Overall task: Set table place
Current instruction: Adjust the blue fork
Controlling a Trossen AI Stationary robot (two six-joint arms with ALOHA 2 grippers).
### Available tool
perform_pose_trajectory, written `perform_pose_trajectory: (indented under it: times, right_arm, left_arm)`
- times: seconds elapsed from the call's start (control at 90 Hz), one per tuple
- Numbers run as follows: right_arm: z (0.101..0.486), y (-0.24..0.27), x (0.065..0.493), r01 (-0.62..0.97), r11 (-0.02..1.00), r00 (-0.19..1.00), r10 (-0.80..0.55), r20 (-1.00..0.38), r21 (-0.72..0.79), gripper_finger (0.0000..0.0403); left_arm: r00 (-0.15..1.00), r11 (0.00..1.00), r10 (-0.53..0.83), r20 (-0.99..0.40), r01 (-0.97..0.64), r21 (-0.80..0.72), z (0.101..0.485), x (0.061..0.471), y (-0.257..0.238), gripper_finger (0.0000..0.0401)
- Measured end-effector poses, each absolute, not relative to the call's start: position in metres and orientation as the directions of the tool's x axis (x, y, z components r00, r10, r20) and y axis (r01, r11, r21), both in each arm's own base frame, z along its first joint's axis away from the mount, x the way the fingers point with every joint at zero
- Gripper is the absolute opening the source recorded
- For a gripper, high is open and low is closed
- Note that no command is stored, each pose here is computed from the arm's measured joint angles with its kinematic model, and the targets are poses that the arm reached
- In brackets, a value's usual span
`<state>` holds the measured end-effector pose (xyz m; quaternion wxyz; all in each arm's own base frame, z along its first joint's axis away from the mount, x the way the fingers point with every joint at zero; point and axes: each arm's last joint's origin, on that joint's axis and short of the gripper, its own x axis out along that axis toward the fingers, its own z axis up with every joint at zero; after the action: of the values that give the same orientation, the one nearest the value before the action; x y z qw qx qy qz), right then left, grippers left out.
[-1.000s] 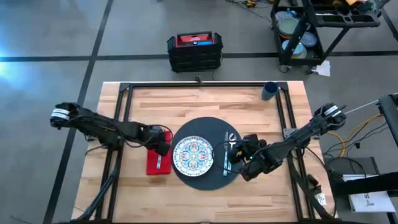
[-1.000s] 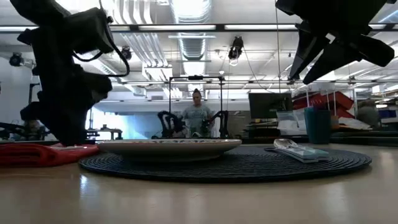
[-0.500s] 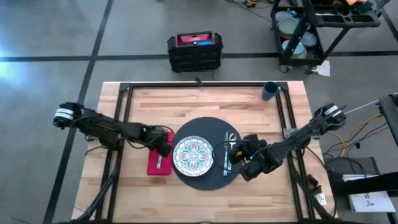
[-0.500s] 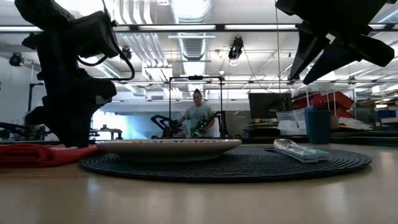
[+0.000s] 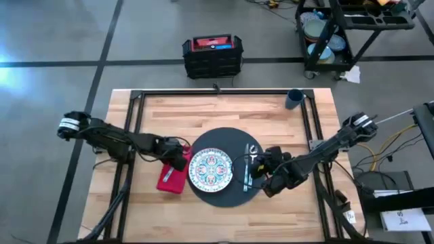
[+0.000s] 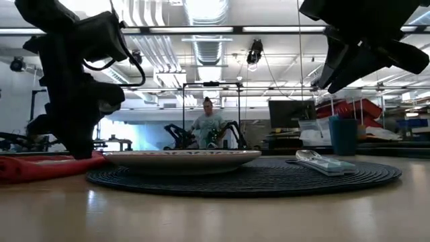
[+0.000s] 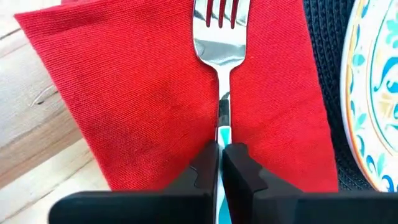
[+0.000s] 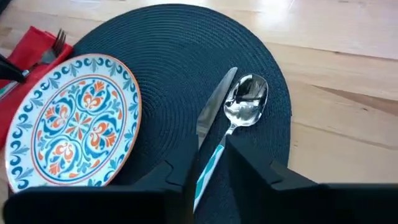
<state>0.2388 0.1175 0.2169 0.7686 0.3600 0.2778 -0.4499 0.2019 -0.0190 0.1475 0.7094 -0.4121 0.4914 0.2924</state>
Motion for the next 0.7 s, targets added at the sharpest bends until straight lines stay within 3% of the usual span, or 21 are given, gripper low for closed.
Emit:
perform_pose_trajectory:
  times: [0.278, 0.567, 0.7]
  right_arm:
    - [0.217, 0.117, 0.239, 0.892, 0.336, 0.441, -0.493, -0.750, 0.303, 0.0056]
    - [0.217, 0.117, 0.238, 0.893, 0.338, 0.437, -0.498, -0.749, 0.296, 0.0090]
    - [0.215, 0.116, 0.237, 0.894, 0.341, 0.437, -0.511, -0.740, 0.293, 0.0103]
  left_arm:
    - [0.350, 0.491, 0.038, -0.936, -0.822, -0.288, 0.171, 0.204, -0.019, 0.0001]
    - [0.301, 0.475, 0.053, -0.952, -0.847, -0.241, 0.187, 0.199, -0.021, 0.0001]
    - [0.305, 0.515, 0.076, -0.949, -0.827, -0.225, 0.187, 0.199, -0.024, 0.0000]
